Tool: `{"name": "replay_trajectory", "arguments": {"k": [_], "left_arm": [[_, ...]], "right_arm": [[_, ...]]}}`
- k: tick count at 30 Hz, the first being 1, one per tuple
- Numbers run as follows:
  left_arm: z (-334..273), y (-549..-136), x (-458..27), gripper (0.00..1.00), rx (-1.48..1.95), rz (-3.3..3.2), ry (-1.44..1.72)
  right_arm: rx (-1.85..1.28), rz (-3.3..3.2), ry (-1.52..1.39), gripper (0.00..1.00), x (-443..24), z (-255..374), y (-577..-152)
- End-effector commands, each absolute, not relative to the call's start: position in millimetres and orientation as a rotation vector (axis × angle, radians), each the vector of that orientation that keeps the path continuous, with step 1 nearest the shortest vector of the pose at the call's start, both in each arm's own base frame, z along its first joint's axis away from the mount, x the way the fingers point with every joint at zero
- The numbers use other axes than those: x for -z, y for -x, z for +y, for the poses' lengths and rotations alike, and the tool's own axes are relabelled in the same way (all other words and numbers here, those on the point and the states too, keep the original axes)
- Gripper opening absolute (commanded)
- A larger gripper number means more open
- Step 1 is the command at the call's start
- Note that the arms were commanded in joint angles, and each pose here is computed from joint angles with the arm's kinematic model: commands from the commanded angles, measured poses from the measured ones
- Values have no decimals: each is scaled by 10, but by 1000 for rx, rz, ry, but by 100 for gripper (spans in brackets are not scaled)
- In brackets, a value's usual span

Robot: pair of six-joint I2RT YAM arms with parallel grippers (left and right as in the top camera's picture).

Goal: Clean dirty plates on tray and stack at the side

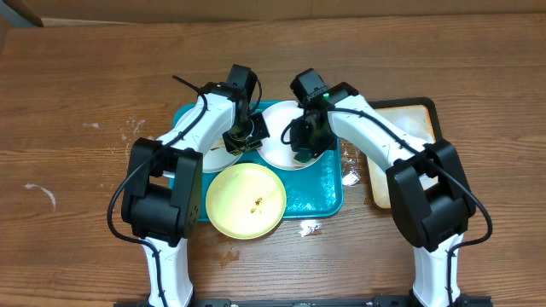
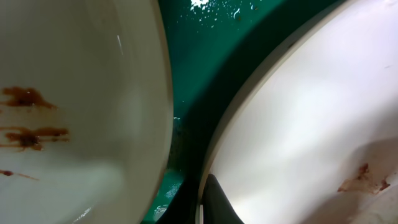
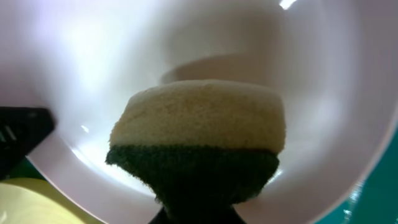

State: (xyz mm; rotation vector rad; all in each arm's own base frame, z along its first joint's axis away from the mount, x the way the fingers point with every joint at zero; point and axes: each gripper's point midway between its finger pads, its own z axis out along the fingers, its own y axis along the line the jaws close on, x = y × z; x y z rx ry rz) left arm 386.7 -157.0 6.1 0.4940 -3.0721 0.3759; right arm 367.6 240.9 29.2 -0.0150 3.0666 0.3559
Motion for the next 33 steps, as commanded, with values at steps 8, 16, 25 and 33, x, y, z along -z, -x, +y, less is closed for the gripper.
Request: {"name": "replay_trajectory", "arguments": {"k": [8,16,25,33], "left_arm": [[-1403,-3791,156,4,-193,-3074,-500],[-1395,-3757,157,4,-182,-3064,-492],[-1386,-3749,158,4,-173,-3065,-480],[-1339,-3753,163,4,-133,-3075,-482]], "right_arm": [[-474,2951,-112,4,-357,2728,-3918],[-442,3021,-85,4,37,2816,-3816],[-173,3024,-99,4,119,2400,-3858],[175,2986,-156,4,118,1789,-3943]]}}
